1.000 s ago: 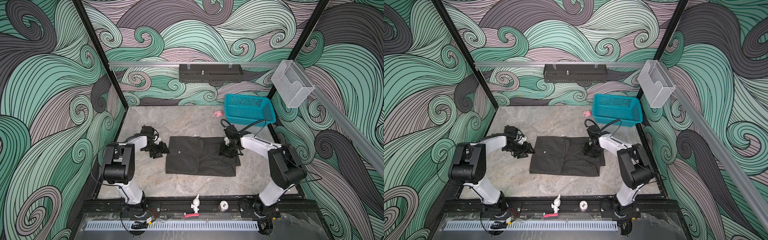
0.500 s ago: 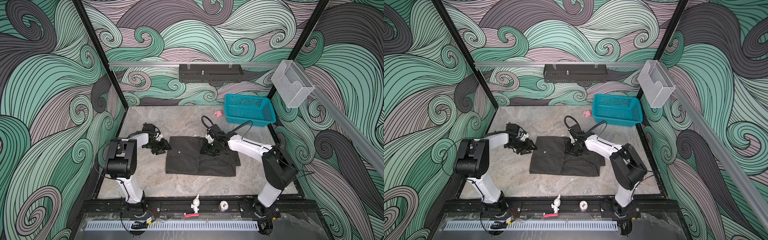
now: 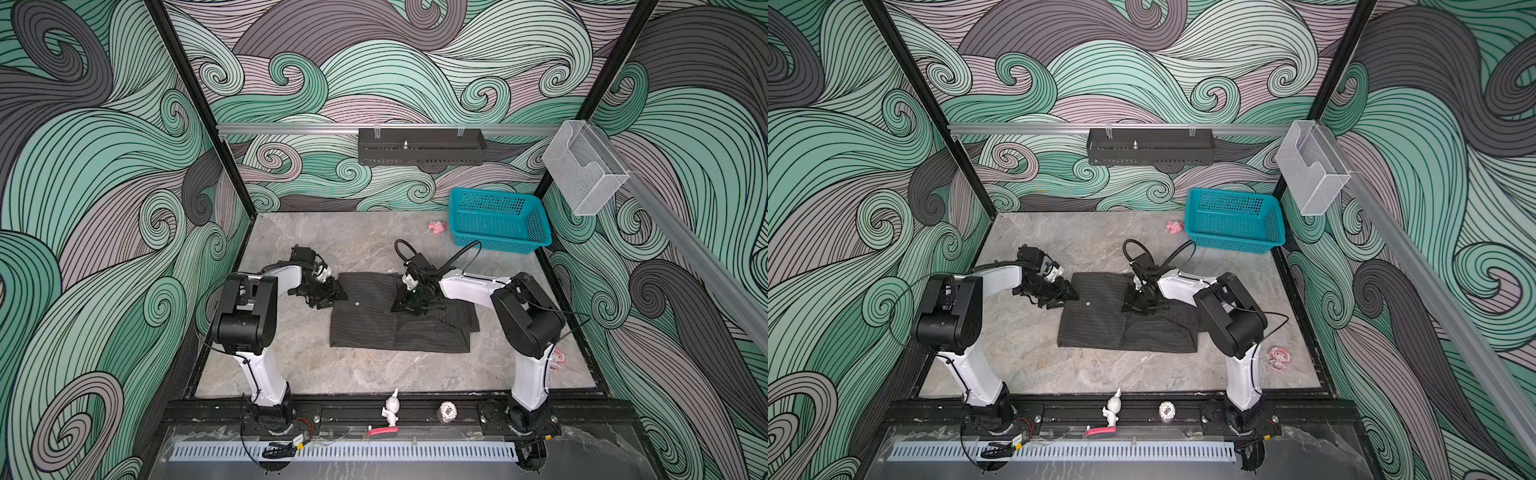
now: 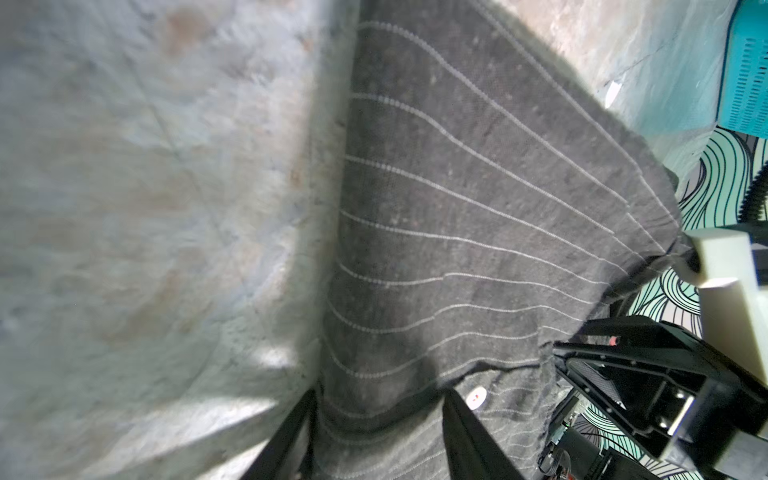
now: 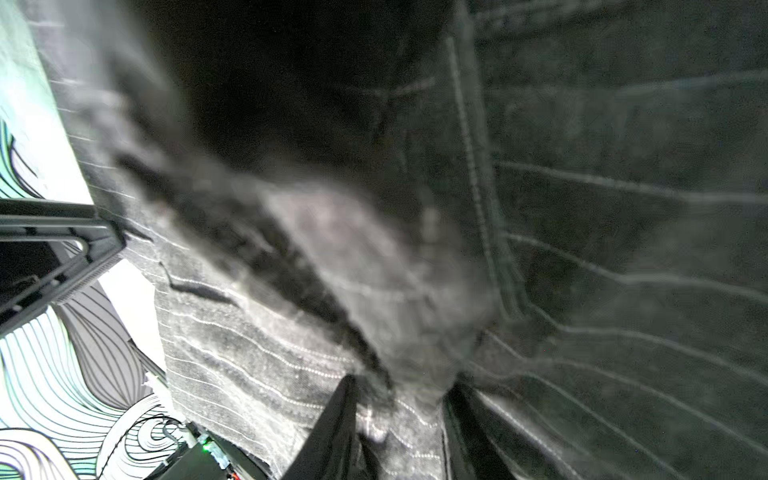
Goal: Fold and stack the long sleeve shirts
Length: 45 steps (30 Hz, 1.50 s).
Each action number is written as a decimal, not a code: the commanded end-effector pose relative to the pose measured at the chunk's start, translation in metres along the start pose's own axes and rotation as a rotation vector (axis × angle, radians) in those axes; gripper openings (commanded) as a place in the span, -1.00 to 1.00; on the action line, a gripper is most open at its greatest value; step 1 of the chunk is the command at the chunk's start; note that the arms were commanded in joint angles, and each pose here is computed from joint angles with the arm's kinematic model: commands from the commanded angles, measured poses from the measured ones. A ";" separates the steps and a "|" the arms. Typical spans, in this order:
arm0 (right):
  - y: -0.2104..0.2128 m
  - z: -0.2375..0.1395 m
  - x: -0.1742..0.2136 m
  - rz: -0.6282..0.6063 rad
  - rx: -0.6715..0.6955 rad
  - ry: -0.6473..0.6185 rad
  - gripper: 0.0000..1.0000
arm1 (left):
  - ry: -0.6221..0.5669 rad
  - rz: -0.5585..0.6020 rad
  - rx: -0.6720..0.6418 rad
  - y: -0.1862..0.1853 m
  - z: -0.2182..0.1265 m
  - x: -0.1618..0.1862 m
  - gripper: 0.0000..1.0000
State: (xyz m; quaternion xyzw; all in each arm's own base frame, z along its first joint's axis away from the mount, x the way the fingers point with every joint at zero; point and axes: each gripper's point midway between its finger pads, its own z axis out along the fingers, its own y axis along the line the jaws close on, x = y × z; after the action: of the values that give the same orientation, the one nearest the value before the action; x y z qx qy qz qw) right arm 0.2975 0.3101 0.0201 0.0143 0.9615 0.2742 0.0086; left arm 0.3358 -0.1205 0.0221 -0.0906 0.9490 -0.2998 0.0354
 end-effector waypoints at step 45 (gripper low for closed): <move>-0.005 0.039 0.015 0.105 0.001 0.014 -0.93 | 0.091 -0.116 0.090 -0.139 0.032 0.035 -1.00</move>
State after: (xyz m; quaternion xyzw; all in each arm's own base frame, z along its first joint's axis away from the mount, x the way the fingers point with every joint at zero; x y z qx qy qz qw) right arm 0.3043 0.3457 0.0151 0.0563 0.9422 0.3301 0.0120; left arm 0.3039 -0.2443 0.0773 -0.1153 0.9373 -0.3268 -0.0369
